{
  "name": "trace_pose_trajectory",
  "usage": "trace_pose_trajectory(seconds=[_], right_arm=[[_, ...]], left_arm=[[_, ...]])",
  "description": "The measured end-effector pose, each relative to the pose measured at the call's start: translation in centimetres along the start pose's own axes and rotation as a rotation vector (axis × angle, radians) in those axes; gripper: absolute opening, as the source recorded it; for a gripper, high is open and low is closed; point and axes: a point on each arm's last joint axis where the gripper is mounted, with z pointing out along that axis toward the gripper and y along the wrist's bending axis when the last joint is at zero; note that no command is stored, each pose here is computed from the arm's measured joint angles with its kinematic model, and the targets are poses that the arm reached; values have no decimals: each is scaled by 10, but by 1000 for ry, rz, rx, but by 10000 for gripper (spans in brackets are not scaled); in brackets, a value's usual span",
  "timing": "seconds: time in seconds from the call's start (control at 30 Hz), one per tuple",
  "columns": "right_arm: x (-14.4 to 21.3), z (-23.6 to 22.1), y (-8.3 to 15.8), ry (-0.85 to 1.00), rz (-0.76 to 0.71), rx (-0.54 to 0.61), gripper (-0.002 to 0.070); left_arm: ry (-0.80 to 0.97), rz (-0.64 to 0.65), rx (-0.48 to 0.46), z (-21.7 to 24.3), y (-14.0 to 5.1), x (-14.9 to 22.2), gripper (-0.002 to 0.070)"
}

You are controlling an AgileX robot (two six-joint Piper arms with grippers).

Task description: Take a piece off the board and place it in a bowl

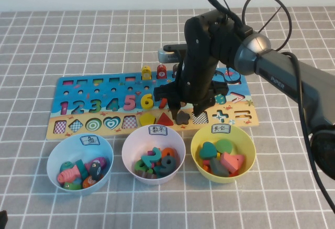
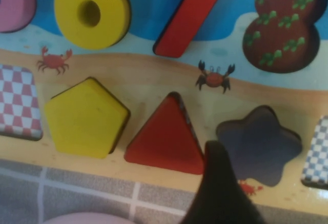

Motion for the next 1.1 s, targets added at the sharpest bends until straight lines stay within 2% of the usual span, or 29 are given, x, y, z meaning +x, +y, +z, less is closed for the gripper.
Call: trace_pose_trajectory(seconds=[1.1], right_arm=[[2, 11, 2, 33, 38, -19, 393]], left_arm=[[0, 0, 0, 0, 0, 0, 0]])
